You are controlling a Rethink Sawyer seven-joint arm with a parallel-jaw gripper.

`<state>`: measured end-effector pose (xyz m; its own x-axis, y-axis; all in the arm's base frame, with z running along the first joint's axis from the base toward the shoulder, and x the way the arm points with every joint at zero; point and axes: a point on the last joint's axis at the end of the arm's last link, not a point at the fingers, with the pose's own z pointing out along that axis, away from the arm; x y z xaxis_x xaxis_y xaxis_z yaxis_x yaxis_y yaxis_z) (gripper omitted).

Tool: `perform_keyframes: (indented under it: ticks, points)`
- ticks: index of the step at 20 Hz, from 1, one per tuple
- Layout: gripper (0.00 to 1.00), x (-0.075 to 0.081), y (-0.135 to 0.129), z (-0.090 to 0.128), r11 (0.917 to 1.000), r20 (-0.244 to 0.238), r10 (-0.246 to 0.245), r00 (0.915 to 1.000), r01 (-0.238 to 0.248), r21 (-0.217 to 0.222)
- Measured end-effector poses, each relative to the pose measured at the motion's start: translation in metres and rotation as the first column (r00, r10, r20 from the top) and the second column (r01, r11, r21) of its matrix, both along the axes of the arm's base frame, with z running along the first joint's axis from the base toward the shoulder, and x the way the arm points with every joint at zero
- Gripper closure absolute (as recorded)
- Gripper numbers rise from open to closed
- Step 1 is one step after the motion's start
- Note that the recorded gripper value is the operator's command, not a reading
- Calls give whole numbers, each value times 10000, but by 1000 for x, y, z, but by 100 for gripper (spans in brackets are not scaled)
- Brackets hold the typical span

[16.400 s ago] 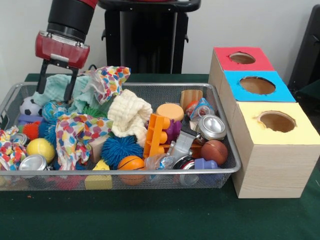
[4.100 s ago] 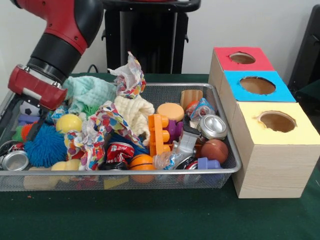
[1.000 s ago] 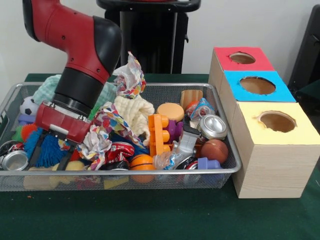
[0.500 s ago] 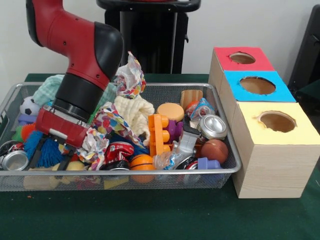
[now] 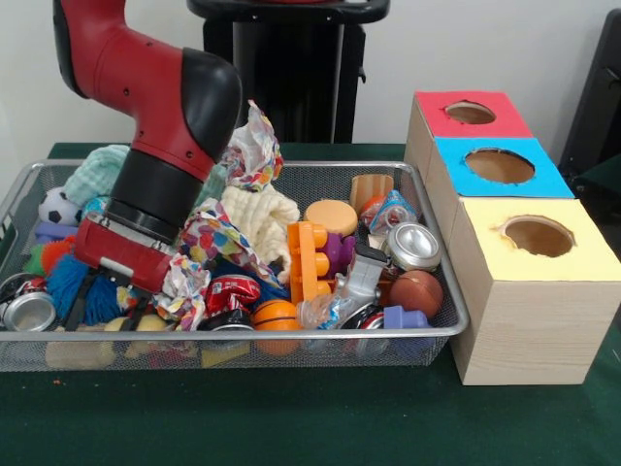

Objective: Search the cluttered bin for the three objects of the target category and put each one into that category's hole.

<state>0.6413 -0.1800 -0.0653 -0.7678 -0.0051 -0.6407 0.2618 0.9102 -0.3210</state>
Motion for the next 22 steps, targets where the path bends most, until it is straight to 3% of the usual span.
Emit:
perform_keyframes:
  ticks: [7,9,15,22]
  points:
    - [0,3,0,-5,9929,-447,-546,9975,589,1033]
    - [0,4,-3,-4,9860,-588,-776,9953,853,1432]
    - [0,4,-1,-4,9743,-719,-985,9925,1109,1961]
    - [0,6,7,-1,9489,-983,-1201,9879,1433,2811]
